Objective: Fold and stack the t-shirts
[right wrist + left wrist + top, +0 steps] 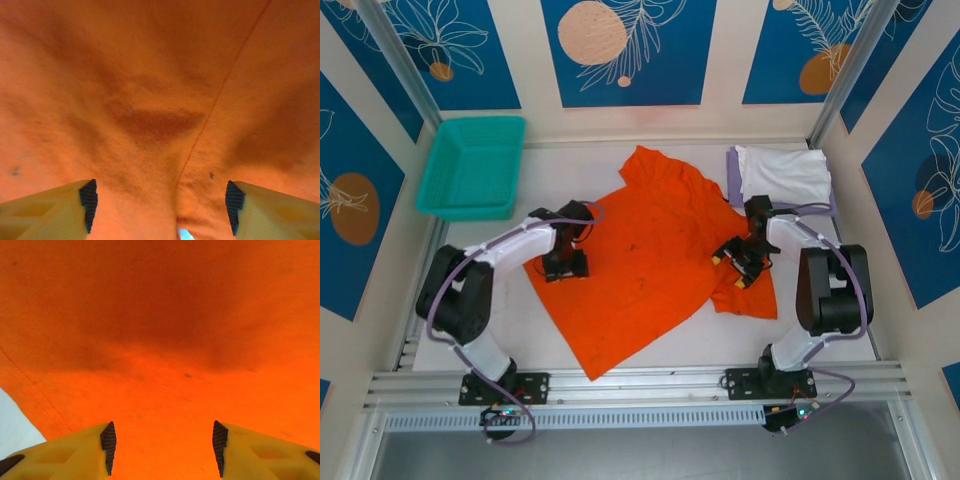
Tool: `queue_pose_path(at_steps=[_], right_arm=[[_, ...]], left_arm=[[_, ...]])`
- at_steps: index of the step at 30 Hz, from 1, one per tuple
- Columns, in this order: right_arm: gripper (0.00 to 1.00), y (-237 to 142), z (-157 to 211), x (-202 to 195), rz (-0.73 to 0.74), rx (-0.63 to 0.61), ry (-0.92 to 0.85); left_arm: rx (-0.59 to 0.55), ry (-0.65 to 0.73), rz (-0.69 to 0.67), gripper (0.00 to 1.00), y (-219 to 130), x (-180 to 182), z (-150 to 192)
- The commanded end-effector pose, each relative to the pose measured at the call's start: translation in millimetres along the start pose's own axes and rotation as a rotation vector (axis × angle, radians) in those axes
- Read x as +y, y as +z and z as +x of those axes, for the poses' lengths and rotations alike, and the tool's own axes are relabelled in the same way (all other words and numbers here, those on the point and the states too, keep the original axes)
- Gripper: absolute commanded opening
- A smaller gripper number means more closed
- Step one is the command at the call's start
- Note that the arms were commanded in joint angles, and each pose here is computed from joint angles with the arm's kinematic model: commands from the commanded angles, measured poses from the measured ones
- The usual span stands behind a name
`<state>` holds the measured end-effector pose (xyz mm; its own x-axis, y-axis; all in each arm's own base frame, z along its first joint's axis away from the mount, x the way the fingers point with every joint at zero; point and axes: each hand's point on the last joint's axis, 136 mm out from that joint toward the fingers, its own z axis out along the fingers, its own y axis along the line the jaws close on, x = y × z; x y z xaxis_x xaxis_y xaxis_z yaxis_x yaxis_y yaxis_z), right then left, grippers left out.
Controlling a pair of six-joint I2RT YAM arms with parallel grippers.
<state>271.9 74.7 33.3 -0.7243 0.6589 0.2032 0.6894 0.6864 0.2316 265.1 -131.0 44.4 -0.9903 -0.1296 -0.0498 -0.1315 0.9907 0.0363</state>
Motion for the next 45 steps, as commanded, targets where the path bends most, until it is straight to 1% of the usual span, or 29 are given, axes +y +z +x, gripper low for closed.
queue_pose_path(at_steps=[1, 4, 9, 12, 15, 18, 21, 25, 29, 31, 34, 37, 39, 41, 43, 45], right_arm=[[0.74, 10, 17, 10, 0.009, 0.013, -0.023], [0.77, 24, 39, 8, 0.043, 0.053, -0.012], [0.78, 46, 81, 1, 0.054, 0.136, 0.026], [0.78, 61, 102, -8, 0.064, 0.193, 0.063], [0.8, 73, 120, -8, 0.065, 0.219, 0.045], [0.83, 77, 130, -8, 0.09, 0.243, 0.031], [0.85, 80, 143, -2, 0.061, 0.265, 0.015], [0.89, 75, 145, 12, 0.031, 0.215, -0.056], [0.91, 53, 145, 41, -0.063, 0.147, -0.158], [0.92, 33, 140, 51, -0.099, 0.086, -0.207], [0.92, -5, 125, 68, -0.203, -0.008, -0.236], [0.91, -43, 92, 73, -0.272, -0.144, -0.225], [0.88, -61, 63, 65, -0.264, -0.241, -0.17], [0.82, -71, 31, 54, -0.243, -0.296, -0.085], [0.73, -73, -1, 49, -0.234, -0.324, -0.021], [0.65, -71, -24, 51, -0.221, -0.337, -0.014]], left_arm=[[0.005, 0.035, -0.204, 0.55, 10, 39, 5], [0.015, 0.041, -0.289, 0.55, 12, 60, 3], [0.037, 0.027, -0.32, 0.55, 20, 73, -15], [0.02, 0.049, -0.344, 0.55, 24, 71, -39], [0.024, 0.05, -0.359, 0.55, 29, 68, -65], [0.002, 0.06, -0.365, 0.55, 33, 64, -96], [-0.019, 0.083, -0.372, 0.55, 35, 57, -129], [-0.059, 0.108, -0.386, 0.55, 37, 48, -170], [-0.095, 0.104, -0.379, 0.55, 31, 42, -201], [-0.125, 0.098, -0.365, 0.56, 18, 38, -212], [-0.162, 0.081, -0.33, 0.59, -7, 33, -219], [-0.184, 0.052, -0.29, 0.62, -33, 32, -212], [-0.192, 0.034, -0.266, 0.64, -46, 33, -201], [-0.193, 0.018, -0.211, 0.65, -53, 30, -186], [-0.18, 0.013, -0.12, 0.65, -55, 20, -167], [-0.155, 0.02, -0.051, 0.63, -52, 13, -148]])
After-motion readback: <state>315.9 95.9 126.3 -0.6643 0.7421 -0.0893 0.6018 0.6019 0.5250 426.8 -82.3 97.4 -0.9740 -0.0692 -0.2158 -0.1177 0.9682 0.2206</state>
